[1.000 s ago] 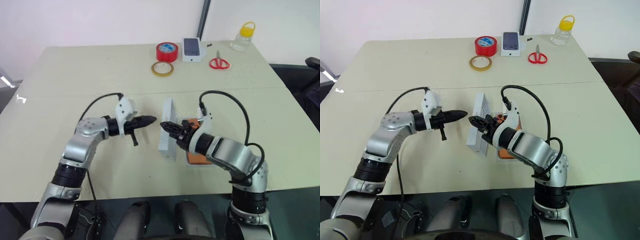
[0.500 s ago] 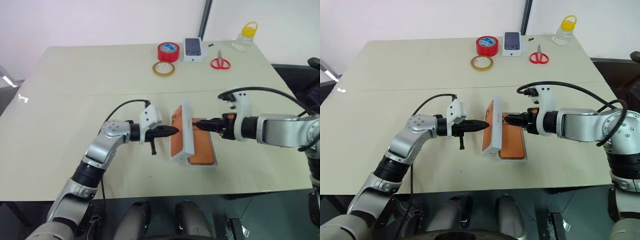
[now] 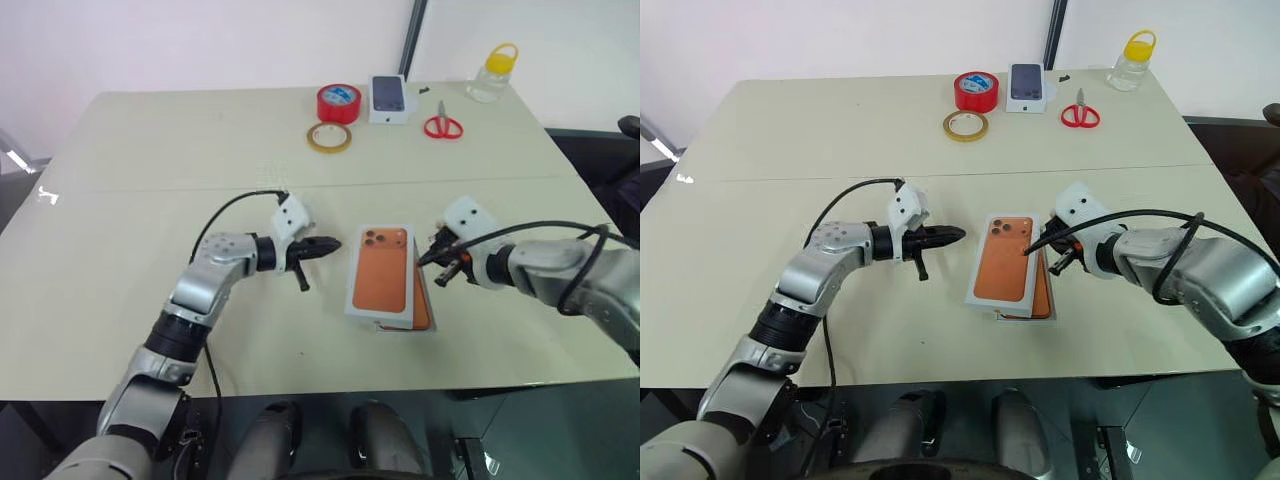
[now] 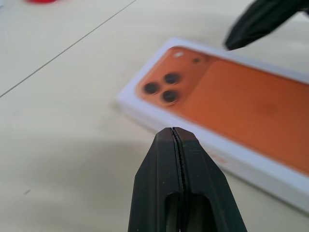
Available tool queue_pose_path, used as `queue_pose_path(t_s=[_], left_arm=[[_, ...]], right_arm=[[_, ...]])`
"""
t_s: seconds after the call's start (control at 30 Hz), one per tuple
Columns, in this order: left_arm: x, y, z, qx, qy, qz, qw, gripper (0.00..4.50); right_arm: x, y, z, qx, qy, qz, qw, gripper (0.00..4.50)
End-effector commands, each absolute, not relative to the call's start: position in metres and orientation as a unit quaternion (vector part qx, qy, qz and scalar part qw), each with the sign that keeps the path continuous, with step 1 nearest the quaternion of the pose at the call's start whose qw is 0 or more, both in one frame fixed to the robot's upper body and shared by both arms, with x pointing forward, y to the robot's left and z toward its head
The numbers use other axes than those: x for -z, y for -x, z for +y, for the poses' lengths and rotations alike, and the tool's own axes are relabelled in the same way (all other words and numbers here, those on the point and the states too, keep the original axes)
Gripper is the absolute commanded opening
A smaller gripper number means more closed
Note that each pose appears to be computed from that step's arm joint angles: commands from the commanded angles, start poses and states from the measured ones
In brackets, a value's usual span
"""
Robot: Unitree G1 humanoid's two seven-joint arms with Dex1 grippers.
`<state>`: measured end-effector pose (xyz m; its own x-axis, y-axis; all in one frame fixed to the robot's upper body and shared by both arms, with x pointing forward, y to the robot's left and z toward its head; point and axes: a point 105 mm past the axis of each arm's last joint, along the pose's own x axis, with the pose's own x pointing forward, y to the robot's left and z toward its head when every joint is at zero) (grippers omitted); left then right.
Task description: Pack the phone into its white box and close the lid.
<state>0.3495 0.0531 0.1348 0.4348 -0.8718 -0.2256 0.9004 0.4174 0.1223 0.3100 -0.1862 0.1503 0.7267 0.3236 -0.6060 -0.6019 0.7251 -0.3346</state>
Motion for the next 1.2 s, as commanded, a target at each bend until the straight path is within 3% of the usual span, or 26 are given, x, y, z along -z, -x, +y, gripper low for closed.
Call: queue_pose_path(t_s=[0.03,0.6,1.2], left_arm=[[-0.129,-0.355,0.053,0.518,-0.144,0.078,0.839,0.0],[-0.126,-0.314,0.006,0.642,-0.19,0.064,0.74,0.0],[-0.129,-0.301,-0.007,0.657,-0.185,0.055,0.729,0.0]], right_arm=[[-0.161,-0.312,-0.179,-0.273,0.287,0.23,0.889,0.04],[-0.156,-0.292,-0.168,-0.326,0.301,0.238,0.864,0.04],[-0.149,-0.29,-0.179,-0.323,0.313,0.251,0.857,0.04]])
